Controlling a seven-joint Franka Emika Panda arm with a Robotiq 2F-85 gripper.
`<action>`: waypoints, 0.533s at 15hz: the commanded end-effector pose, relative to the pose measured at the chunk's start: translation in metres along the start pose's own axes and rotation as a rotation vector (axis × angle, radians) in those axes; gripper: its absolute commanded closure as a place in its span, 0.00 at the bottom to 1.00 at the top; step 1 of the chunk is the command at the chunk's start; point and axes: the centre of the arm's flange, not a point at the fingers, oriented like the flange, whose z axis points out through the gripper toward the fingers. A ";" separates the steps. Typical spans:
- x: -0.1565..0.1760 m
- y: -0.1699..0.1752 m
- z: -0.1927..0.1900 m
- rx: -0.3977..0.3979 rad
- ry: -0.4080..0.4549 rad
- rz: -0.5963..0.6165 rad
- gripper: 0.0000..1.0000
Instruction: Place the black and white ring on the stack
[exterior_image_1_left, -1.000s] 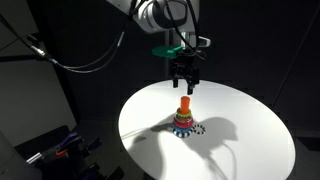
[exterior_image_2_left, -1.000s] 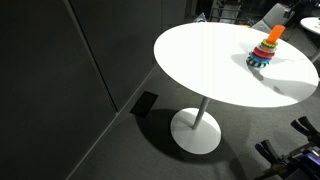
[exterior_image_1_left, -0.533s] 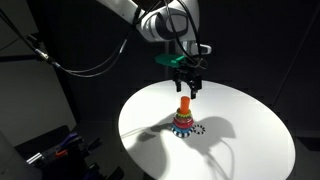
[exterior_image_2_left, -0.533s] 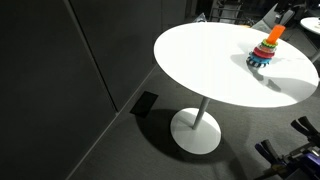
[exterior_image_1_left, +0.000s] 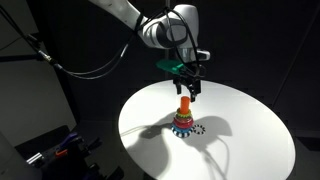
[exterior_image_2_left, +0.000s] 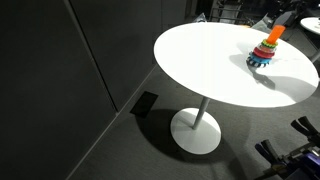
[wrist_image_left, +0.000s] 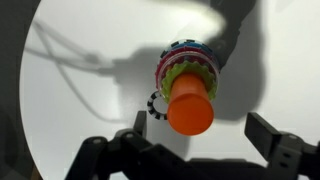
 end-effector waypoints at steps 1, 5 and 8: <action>0.002 0.000 0.006 0.016 0.002 -0.004 0.00; 0.002 -0.001 0.012 0.008 -0.010 -0.005 0.34; 0.001 -0.003 0.009 0.010 -0.021 -0.015 0.59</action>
